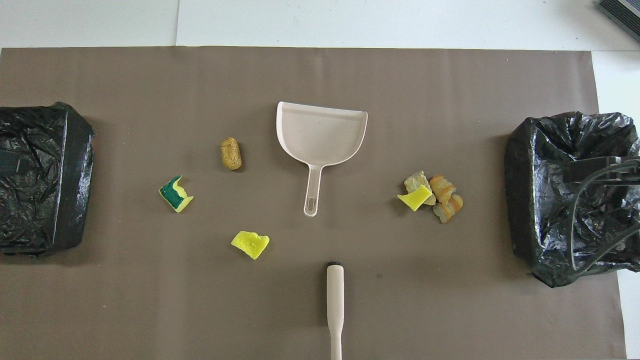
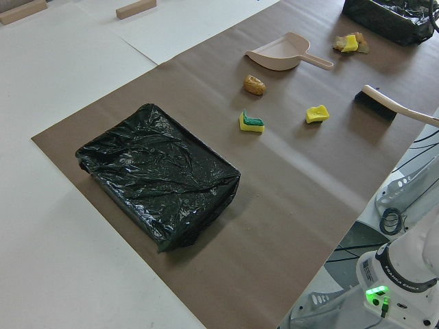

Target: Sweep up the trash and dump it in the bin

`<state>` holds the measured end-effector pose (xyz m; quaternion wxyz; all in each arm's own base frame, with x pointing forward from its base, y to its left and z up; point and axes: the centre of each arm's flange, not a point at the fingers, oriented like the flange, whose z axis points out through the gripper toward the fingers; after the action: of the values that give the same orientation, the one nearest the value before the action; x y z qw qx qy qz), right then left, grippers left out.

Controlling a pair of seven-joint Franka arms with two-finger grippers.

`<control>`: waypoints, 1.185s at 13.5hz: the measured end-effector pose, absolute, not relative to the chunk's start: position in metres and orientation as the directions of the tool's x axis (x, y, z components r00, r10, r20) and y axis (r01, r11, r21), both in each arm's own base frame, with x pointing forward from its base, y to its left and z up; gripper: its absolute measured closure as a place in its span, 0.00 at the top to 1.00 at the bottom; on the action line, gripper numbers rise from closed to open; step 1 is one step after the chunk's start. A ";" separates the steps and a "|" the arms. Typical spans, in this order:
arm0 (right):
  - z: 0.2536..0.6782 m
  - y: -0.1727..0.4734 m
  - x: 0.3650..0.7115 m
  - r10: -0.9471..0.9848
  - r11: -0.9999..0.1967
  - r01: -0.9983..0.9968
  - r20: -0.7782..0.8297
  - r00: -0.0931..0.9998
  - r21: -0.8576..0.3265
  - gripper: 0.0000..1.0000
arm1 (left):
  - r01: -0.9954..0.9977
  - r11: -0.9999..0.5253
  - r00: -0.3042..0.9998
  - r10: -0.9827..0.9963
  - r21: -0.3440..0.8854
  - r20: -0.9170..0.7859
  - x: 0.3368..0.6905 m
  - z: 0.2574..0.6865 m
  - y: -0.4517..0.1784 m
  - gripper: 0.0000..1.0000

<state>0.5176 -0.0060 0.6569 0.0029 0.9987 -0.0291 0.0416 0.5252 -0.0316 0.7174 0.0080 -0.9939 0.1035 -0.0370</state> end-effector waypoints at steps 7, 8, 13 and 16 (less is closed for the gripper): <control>0.657 -0.006 0.518 -0.058 -0.998 -0.058 0.083 0.995 0.003 1.00 | -0.203 -0.979 0.977 -0.204 -0.022 0.069 0.525 0.716 -0.030 1.00; 0.657 -0.006 0.518 -0.058 -0.998 -0.058 0.083 0.995 0.003 1.00 | -0.201 -0.979 0.977 -0.203 -0.022 0.068 0.525 0.716 -0.030 1.00; 0.657 -0.006 0.518 -0.058 -0.998 -0.058 0.083 0.995 0.003 1.00 | -0.196 -0.980 0.978 -0.197 -0.022 0.067 0.525 0.716 -0.027 1.00; 0.657 -0.006 0.518 -0.058 -0.998 -0.058 0.083 0.995 0.003 1.00 | -0.197 -0.980 0.978 -0.198 -0.022 0.068 0.525 0.716 -0.028 1.00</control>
<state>0.5176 -0.0060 0.6569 0.0029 0.9987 -0.0291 0.0416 0.5253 -0.0276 0.7160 0.0074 -0.9944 0.0995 -0.0349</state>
